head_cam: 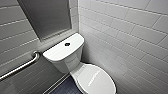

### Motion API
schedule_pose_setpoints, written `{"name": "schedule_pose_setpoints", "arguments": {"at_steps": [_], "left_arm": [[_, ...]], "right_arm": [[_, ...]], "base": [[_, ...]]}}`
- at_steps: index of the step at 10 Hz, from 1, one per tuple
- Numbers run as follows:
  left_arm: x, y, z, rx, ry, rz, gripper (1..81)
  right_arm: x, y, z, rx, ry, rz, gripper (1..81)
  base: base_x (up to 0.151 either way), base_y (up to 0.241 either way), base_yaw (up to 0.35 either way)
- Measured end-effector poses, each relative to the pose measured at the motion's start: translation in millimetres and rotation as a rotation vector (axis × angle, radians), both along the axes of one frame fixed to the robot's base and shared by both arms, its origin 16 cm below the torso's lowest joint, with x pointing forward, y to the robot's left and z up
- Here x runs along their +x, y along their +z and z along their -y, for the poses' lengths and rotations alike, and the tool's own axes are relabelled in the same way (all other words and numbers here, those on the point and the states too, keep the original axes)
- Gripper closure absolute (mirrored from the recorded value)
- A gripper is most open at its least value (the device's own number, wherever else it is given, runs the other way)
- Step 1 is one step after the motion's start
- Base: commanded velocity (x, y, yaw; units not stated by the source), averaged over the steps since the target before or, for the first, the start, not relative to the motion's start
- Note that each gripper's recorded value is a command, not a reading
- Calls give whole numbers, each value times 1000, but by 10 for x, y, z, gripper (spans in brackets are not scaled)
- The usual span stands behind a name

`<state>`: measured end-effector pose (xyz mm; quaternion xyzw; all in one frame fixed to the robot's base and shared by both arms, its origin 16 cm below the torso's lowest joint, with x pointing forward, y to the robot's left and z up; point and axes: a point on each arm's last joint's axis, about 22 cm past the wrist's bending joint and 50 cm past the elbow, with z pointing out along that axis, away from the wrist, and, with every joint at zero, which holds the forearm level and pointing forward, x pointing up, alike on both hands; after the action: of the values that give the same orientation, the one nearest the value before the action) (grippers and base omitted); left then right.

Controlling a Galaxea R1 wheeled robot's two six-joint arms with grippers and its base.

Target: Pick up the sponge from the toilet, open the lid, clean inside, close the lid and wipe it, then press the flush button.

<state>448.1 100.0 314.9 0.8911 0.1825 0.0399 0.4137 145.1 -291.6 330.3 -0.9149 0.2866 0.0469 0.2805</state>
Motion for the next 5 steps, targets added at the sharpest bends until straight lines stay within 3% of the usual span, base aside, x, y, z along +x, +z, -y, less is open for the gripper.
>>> {"name": "schedule_pose_setpoints", "arguments": {"at_steps": [2,5], "left_arm": [[298,44,80,-13,30,22,10],[536,197,719,-99,13,40,10]], "right_arm": [[-11,-3,-26,1,-11,0,811],[-133,43,-34,-9,-53,-1,811]], "base": [[0,0,0],[0,0,0]]}}
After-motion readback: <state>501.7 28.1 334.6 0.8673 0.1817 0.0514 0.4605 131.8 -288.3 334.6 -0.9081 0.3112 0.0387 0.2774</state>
